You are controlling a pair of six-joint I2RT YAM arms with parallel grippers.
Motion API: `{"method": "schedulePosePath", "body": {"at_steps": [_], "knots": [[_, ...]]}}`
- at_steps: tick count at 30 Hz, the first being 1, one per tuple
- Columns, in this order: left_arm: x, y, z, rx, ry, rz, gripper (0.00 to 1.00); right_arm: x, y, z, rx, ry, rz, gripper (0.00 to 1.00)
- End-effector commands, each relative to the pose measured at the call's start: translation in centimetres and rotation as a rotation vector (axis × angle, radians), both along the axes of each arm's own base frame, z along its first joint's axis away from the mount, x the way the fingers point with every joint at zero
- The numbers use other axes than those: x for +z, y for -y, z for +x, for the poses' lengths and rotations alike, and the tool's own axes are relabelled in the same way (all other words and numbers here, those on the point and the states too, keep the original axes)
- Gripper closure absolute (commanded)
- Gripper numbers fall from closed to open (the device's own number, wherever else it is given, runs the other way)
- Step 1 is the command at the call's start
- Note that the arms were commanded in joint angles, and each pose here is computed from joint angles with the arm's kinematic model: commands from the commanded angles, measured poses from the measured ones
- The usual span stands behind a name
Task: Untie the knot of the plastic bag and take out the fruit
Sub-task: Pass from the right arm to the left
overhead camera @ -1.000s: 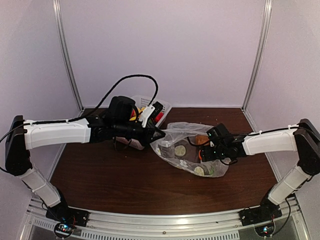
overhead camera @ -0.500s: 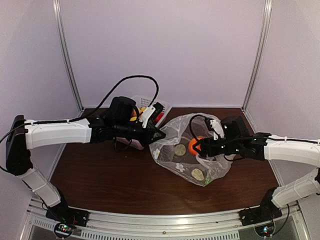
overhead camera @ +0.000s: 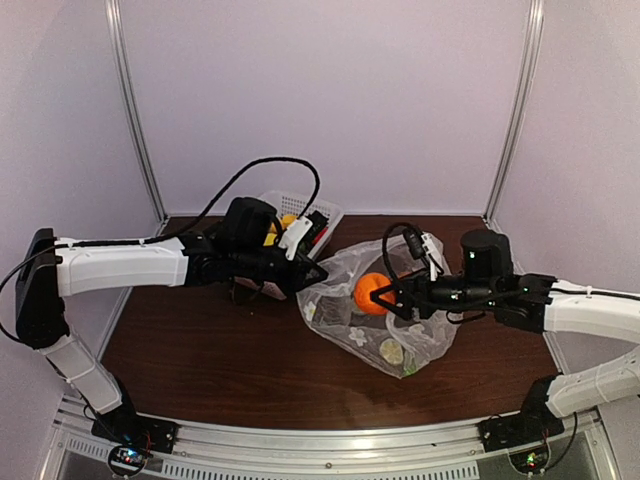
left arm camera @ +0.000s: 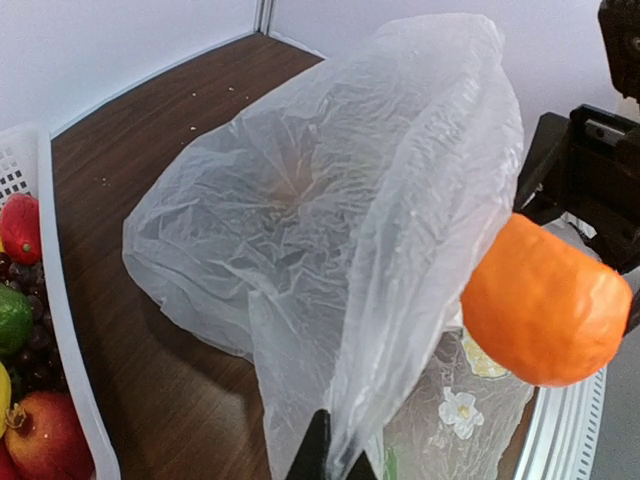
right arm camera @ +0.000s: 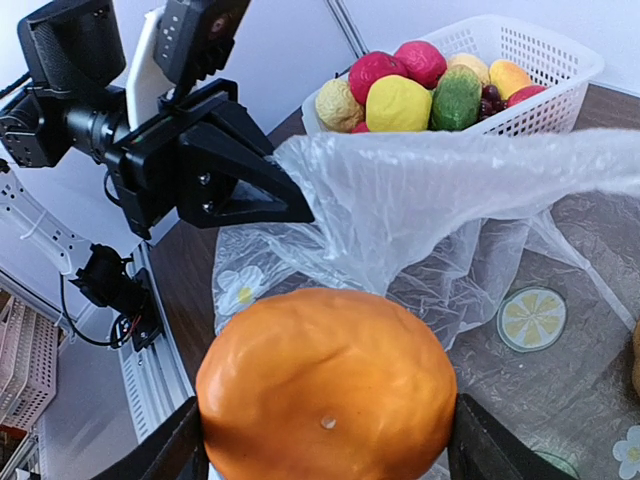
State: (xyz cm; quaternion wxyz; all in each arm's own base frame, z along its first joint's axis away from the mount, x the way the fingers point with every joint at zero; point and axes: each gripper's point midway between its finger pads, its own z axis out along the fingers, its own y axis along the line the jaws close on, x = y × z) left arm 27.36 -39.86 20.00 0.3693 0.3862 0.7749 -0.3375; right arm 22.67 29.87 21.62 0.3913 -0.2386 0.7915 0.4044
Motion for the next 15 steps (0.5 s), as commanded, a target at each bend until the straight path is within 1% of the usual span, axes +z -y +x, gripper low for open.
{"method": "schedulePosePath", "body": {"at_steps": [1,6,12,13,15], "knots": [[0.8,-0.1,1.1,0.043,0.034,0.007,1.00,2.7,-0.7,-1.5,0.068,0.037,0.116,0.33],[0.7,-0.4,1.4,0.059,0.046,0.020,1.00,4.9,-0.6,-2.2,0.091,0.066,0.205,0.32],[2.0,-0.5,1.1,0.047,0.084,-0.005,1.00,6.7,-0.5,-2.7,0.104,0.086,0.253,0.32],[2.5,-0.7,1.1,0.046,0.100,-0.015,0.98,7.0,-0.4,-2.8,0.103,0.092,0.261,0.32],[3.7,-1.1,1.0,0.051,0.138,-0.036,0.81,7.3,-0.3,-2.7,0.094,0.097,0.268,0.32]]}}
